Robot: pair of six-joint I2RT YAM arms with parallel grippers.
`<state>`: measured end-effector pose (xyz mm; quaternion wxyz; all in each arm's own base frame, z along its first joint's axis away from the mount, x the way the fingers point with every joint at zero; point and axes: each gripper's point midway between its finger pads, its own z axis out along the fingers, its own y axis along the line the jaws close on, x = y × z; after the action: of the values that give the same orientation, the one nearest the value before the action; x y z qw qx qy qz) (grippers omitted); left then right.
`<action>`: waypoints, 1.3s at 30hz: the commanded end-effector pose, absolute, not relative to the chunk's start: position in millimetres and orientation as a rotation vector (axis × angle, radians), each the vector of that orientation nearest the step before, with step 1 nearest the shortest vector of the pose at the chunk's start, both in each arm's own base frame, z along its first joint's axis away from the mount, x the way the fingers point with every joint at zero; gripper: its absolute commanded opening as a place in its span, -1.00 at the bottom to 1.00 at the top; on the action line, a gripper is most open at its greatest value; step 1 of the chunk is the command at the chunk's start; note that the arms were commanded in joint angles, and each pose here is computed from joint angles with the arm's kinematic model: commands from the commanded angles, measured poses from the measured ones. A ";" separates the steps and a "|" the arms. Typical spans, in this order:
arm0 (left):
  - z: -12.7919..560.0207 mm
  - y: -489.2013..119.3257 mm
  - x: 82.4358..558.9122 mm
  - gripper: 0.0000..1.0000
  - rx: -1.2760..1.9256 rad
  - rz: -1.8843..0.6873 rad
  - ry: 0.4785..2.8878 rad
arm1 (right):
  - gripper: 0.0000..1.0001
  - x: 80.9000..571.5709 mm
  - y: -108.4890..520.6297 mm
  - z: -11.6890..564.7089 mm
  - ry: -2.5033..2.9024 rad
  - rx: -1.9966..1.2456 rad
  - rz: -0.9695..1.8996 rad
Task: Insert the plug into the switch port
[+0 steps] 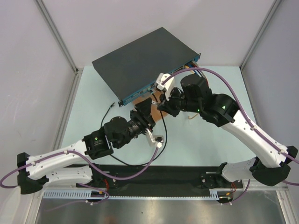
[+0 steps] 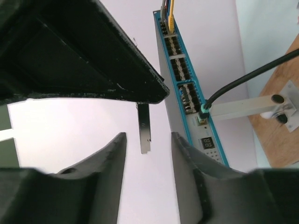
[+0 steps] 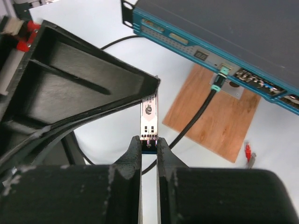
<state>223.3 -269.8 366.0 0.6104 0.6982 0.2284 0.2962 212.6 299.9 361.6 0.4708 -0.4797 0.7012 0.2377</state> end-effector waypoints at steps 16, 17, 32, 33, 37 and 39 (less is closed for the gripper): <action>456.8 -191.0 228.1 0.77 0.801 -0.363 1.364 | -1.00 272.4 195.9 362.7 1.770 -0.867 0.464; 456.1 -184.8 231.3 0.79 0.738 -0.415 1.405 | -1.00 276.1 192.6 356.4 1.784 -0.858 0.454; 360.0 -93.1 280.3 1.00 -0.245 -1.159 1.681 | -1.00 310.6 209.0 337.8 1.774 -0.907 0.447; 358.2 -93.4 281.4 1.00 -0.243 -1.174 1.674 | -1.00 312.4 210.6 337.6 1.775 -0.908 0.451; 350.9 -98.6 289.1 0.98 -0.186 -1.250 1.637 | -1.00 321.5 217.3 334.2 1.776 -0.916 0.464; 349.1 -97.7 297.3 0.95 -0.194 -1.272 1.622 | -1.00 325.4 219.8 335.0 1.764 -0.916 0.465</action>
<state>297.3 -90.4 322.3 0.4924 -0.1204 0.7117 -0.4864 314.7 211.8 300.4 0.4737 -0.3746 0.7744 0.1888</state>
